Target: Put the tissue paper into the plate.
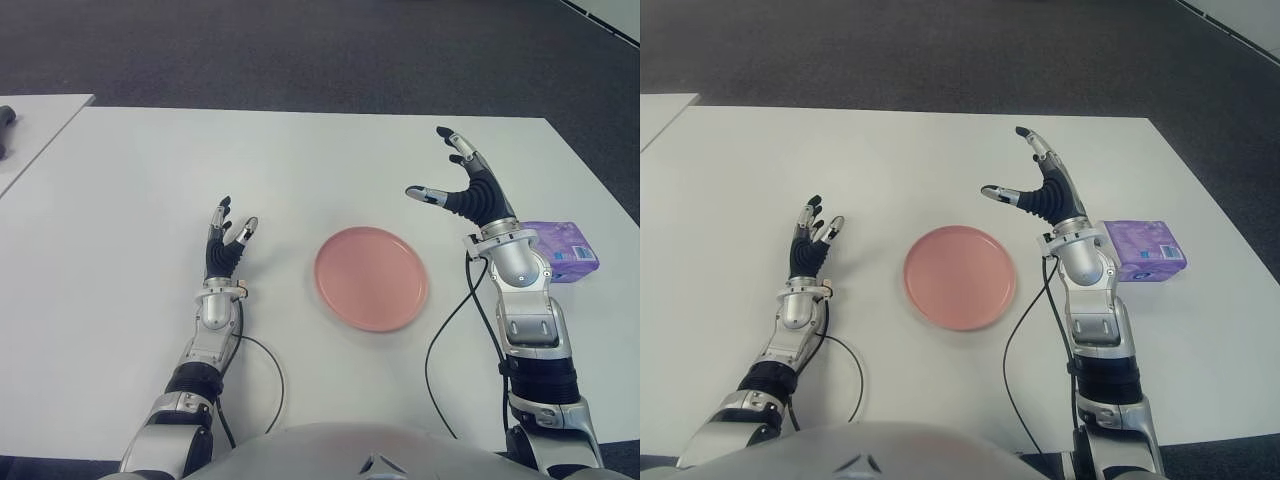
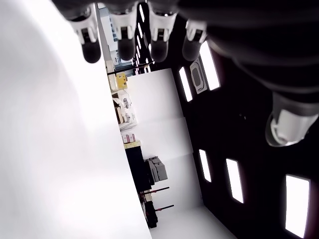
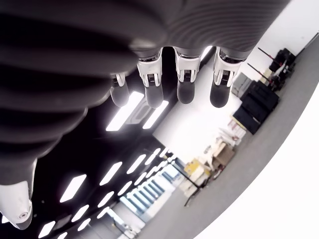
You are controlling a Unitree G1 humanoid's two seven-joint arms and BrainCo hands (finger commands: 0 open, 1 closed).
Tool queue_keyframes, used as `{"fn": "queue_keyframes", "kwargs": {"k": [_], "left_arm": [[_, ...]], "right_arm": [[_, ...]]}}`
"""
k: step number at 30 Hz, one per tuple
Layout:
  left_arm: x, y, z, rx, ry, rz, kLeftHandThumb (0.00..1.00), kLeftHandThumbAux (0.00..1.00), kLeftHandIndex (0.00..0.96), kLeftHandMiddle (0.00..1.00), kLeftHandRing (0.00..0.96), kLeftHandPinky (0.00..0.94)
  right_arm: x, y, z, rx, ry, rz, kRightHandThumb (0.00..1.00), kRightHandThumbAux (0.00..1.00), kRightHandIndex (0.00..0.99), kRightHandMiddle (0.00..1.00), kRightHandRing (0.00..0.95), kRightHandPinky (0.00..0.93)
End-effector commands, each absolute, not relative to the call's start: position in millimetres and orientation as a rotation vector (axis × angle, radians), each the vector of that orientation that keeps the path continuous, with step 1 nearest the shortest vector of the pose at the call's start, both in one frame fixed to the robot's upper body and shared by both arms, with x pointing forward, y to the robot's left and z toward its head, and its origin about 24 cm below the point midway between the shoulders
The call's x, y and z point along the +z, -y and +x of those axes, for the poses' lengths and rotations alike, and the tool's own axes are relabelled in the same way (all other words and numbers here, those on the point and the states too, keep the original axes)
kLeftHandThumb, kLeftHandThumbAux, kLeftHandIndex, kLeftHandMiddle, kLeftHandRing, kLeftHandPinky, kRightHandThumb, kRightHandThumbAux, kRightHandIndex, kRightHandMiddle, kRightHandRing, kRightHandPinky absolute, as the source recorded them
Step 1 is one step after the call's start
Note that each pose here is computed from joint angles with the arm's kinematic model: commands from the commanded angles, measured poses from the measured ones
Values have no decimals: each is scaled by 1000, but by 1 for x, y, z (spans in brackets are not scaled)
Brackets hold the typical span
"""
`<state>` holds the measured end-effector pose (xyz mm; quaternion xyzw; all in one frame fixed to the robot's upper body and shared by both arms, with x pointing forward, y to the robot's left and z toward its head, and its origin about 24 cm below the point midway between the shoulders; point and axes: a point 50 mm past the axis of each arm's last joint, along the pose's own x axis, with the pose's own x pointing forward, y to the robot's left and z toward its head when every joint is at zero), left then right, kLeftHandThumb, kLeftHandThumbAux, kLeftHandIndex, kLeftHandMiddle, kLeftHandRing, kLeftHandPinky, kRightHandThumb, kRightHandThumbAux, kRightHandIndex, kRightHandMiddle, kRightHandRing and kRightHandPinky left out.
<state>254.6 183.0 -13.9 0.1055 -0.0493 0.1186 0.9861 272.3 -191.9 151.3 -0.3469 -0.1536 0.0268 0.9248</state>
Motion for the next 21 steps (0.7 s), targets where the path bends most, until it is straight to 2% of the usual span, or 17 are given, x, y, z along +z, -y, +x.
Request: {"fn": "queue_keyframes", "kwargs": {"k": [1,6,10,13,15,16,21], "left_arm": [[-18,-182,253,242,75,207,0,438,0,0,0,0],[-18,-182,254,240,81,209,0,441,0,0,0,0],[-17,-181,254,239,86,215,0,445,0,0,0,0],[-18,-180,253,238,87,213,0,448,0,0,0,0],[-18,-180,254,239,87,209,0,449,0,0,0,0],[-18,-180,254,240,88,207,0,449,0,0,0,0],[-18,-181,254,245,89,207,0,447,0,0,0,0]], "right_arm": [[146,194,271,48,295,-690,96,572,0,0,0,0],[148,199,269,32,308,-674,89,589,0,0,0,0],[154,213,268,6,323,-648,75,611,0,0,0,0],[166,227,268,-43,345,-651,65,627,0,0,0,0],[203,235,263,-118,422,-720,74,621,0,0,0,0],[209,237,262,-155,446,-755,84,613,0,0,0,0],[212,235,258,-273,481,-855,136,576,0,0,0,0]]}}
